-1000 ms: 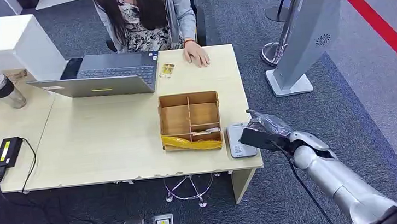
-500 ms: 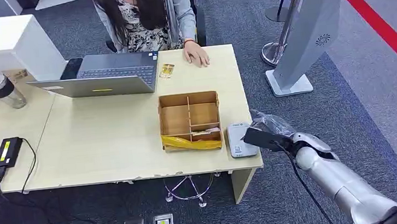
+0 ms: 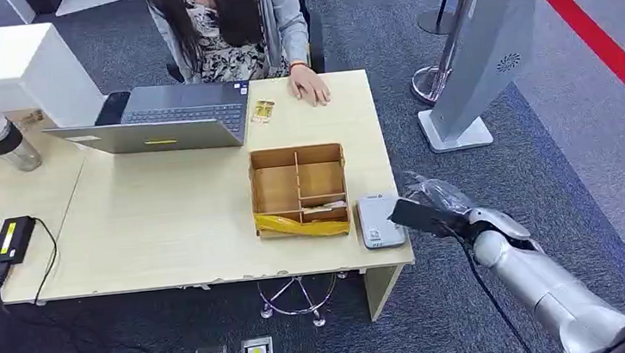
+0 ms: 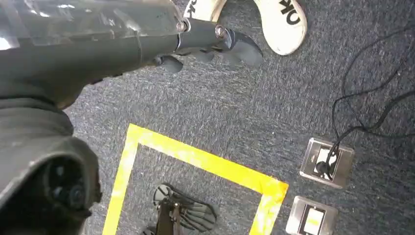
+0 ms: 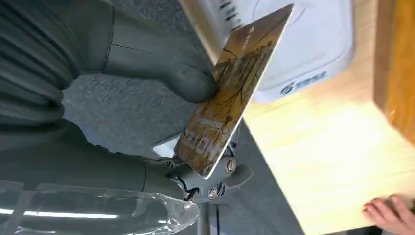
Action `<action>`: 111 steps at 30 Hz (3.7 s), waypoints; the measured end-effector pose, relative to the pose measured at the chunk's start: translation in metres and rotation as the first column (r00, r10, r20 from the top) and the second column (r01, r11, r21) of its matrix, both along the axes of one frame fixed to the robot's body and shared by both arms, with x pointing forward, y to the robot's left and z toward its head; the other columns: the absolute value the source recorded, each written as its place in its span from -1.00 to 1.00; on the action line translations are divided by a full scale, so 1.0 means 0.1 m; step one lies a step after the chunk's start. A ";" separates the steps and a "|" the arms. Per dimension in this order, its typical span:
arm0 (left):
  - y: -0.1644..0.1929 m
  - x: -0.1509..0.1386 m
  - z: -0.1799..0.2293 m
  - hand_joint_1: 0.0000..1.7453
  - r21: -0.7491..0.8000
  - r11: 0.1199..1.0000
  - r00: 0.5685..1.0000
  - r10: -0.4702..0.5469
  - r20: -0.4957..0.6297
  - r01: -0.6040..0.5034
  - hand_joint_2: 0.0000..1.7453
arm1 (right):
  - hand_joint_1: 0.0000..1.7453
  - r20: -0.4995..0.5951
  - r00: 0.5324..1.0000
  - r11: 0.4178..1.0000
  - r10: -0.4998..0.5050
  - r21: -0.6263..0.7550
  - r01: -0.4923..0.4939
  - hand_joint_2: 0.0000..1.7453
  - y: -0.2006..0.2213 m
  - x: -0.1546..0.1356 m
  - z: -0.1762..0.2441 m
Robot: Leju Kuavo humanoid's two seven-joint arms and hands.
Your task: Pass the card to the sensor for recognition and then transmit it.
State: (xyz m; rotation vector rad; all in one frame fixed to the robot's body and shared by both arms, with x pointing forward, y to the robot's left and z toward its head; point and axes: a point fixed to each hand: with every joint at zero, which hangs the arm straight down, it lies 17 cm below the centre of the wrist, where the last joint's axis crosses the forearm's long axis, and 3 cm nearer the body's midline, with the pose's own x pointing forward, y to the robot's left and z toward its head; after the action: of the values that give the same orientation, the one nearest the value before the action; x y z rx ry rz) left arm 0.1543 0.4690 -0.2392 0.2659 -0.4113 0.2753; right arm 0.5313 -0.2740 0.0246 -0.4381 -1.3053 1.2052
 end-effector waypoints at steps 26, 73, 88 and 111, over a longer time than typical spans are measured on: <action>-0.17 0.11 -0.02 -1.00 -0.027 0.999 1.000 0.026 0.017 -0.026 -1.00 | 1.00 0.502 0.864 0.999 0.029 -0.033 -0.015 1.00 0.28 1.27 3.16; -0.28 0.21 -0.02 -1.00 -0.046 0.999 1.000 0.020 0.005 -0.020 -1.00 | -1.00 0.431 0.881 0.981 0.195 -0.096 -0.170 -1.00 1.50 1.08 2.57; -0.23 -0.02 -0.08 -1.00 -0.048 0.996 0.997 0.081 -0.016 -0.082 -1.00 | -1.00 0.391 0.915 0.995 0.099 -0.034 -0.093 -1.00 1.33 1.06 2.32; -0.11 -0.08 -0.07 -1.00 -0.030 0.987 0.988 0.155 -0.018 -0.155 -1.00 | -1.00 0.383 0.923 0.999 0.043 -0.035 -0.032 1.00 1.11 0.13 2.09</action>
State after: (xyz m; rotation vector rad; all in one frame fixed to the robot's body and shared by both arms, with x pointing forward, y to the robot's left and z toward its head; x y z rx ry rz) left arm 0.1459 0.4580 -0.2461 0.2694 -0.3706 0.4317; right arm 0.5442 -0.1629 0.2332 -0.6989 -1.6378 1.2093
